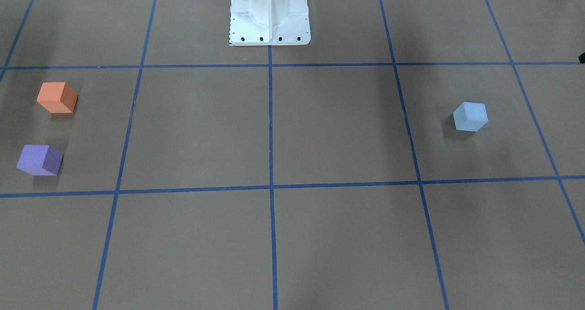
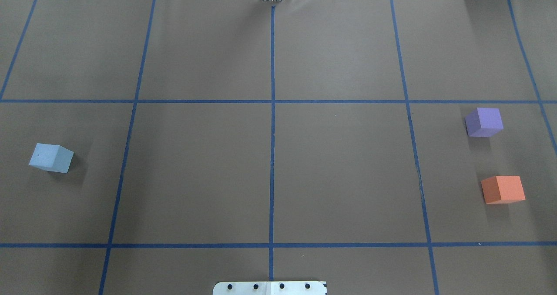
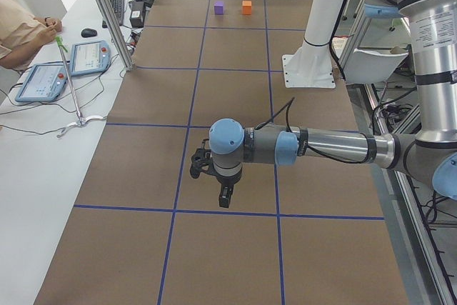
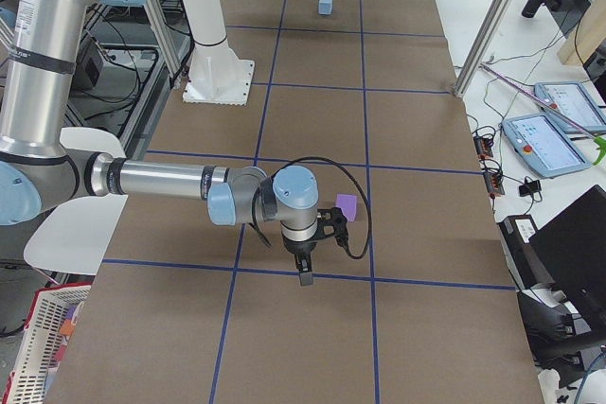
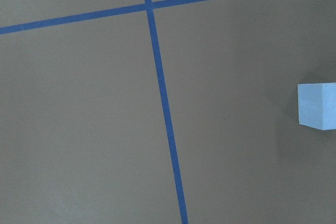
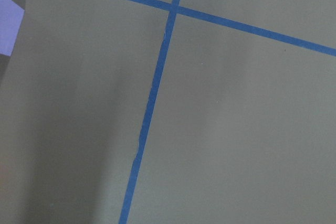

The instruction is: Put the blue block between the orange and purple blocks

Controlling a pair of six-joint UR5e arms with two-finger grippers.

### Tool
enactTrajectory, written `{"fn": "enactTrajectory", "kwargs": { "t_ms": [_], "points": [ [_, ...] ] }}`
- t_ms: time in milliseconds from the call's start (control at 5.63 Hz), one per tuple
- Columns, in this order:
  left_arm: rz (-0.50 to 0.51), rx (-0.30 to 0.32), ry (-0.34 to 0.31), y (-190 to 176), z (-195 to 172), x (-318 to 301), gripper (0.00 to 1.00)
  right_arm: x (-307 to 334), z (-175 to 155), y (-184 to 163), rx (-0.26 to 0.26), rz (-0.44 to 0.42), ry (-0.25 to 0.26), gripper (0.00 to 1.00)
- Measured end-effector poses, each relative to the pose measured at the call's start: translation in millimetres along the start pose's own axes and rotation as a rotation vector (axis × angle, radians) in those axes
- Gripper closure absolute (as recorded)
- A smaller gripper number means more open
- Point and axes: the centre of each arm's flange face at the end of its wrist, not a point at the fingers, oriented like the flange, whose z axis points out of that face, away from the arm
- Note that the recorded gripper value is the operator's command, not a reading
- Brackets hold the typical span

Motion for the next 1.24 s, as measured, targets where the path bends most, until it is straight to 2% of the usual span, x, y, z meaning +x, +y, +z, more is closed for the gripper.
{"fn": "enactTrajectory", "kwargs": {
  "t_ms": [355,533,710,888,1243],
  "points": [
    [0.011,0.011,0.001,-2.8,-5.0,5.2,0.00,-1.9,-2.6,-3.6,0.007,-0.003,-0.002,0.00],
    [0.020,0.023,0.001,-8.2,-9.6,9.6,0.00,-6.5,-6.6,-11.3,0.019,-0.005,-0.024,0.00],
    [0.045,0.051,-0.001,-16.7,-20.7,20.4,0.00,-14.3,-11.2,-19.6,0.033,-0.009,-0.077,0.00],
    [0.096,0.101,-0.010,-32.5,-37.7,36.0,0.00,-21.6,-16.4,-24.9,0.045,-0.014,-0.123,0.00],
    [0.215,0.215,-0.016,-65.3,-65.9,61.5,0.00,-36.6,-39.1,-30.3,0.052,-0.007,-0.147,0.00]
  ]
}}
